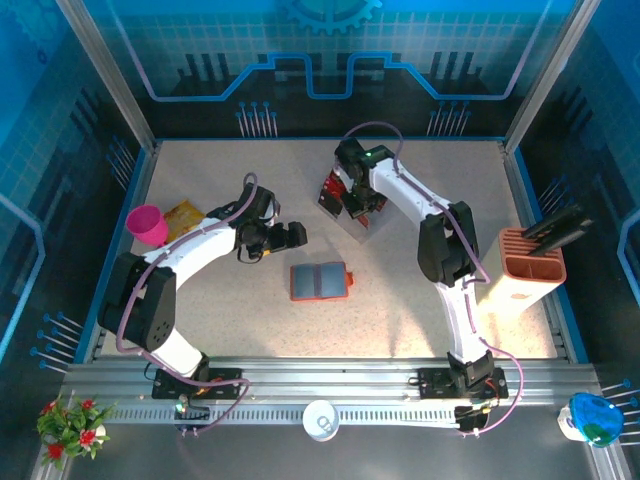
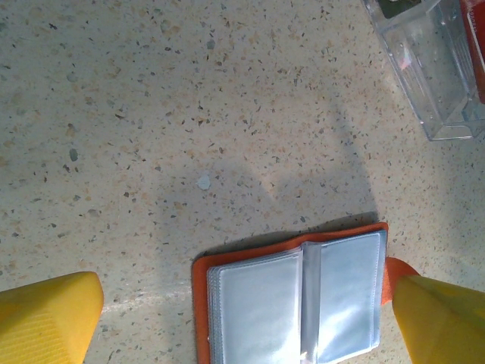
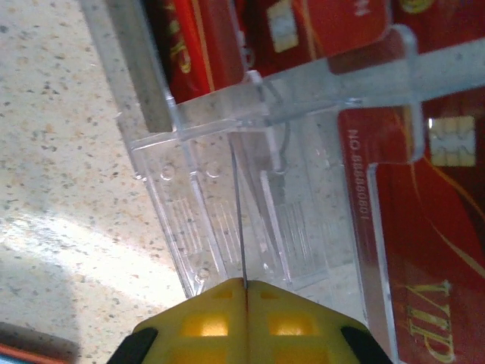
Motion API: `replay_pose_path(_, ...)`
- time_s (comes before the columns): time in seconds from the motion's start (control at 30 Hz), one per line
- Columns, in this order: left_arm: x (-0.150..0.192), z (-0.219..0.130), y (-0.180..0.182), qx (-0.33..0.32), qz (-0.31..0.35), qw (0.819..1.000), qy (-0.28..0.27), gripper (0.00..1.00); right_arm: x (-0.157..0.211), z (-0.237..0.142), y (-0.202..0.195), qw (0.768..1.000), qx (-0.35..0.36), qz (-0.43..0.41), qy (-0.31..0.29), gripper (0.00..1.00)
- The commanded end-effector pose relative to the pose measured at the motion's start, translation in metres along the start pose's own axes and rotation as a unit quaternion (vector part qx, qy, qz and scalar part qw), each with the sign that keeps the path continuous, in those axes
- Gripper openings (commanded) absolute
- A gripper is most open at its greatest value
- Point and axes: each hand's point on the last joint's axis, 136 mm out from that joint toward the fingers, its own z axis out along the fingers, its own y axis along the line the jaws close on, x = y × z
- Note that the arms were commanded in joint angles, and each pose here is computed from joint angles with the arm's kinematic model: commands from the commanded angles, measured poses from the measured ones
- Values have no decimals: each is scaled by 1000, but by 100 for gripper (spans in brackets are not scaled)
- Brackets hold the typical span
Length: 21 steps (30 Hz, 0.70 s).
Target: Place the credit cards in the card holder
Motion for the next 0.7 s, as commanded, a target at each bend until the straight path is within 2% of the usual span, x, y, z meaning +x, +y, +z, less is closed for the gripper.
replay_pose_path(0.0,4,-2,-7,11,3,1000,13,99,-5,-23,15,998,-9,-48,-28,0)
replay_pose_path(0.3,4,-5,-5,2,15,1000,16,99,-6,-58,22,995,3,-74,-70,0)
replay_pose_path(0.67,8,-8,-2,-4,23,1000,20,99,11,-111,31,990,-43,-11,-135,0)
